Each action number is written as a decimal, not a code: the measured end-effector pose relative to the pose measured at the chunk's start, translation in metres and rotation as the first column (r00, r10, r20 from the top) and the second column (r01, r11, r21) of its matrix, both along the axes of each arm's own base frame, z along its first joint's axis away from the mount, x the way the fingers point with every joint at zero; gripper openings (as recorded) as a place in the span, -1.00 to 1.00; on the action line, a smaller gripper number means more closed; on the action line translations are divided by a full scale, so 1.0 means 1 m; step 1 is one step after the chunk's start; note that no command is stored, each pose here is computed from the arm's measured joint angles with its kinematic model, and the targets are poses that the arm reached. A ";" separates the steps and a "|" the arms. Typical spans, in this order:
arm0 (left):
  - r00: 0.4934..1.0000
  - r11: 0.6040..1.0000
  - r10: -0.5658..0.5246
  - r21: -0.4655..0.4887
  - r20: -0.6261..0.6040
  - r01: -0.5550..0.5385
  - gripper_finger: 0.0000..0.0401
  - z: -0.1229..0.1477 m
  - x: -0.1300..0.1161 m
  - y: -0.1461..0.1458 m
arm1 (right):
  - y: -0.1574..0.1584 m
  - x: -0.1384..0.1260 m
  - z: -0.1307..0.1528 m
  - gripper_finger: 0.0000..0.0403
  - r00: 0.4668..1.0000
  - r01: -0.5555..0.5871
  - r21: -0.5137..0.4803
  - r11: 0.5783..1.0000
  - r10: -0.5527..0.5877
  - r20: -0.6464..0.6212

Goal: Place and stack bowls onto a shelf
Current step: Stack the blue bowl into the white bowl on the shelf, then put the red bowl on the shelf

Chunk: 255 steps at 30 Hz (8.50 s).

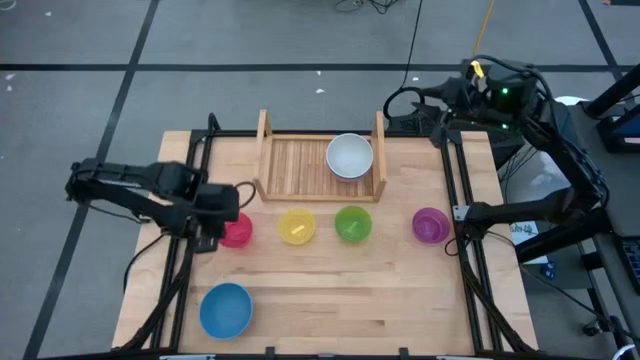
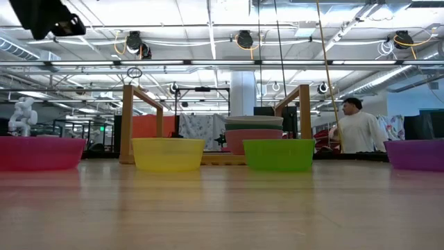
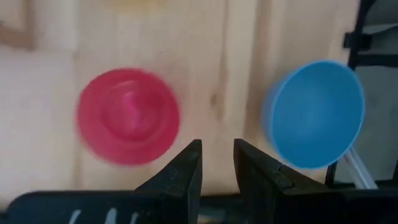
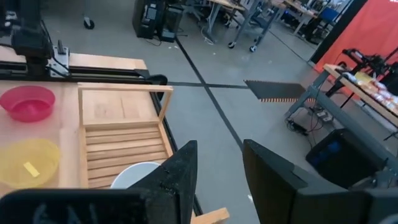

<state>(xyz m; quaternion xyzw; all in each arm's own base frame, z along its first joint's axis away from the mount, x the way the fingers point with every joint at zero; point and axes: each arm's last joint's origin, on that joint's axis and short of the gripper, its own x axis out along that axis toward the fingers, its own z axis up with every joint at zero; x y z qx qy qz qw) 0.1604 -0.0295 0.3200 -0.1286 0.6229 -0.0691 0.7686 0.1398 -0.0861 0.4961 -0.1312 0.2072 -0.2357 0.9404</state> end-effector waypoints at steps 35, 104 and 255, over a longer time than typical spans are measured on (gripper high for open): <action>0.994 0.989 0.104 -0.114 0.044 -0.098 -0.52 -0.118 -0.028 -0.101 | 0.003 -0.006 0.000 -0.40 1.000 0.009 0.029 1.000 -0.009 0.004; 0.826 0.869 0.422 0.093 0.373 -0.486 -0.95 0.078 0.119 0.101 | 0.012 -0.019 0.000 -0.40 1.000 0.007 0.029 1.000 -0.007 -0.012; 0.957 0.978 0.159 0.171 -0.244 -0.119 -0.57 -0.083 0.051 0.070 | 0.020 -0.029 -0.014 -0.40 0.979 -0.050 0.038 0.998 0.057 -0.198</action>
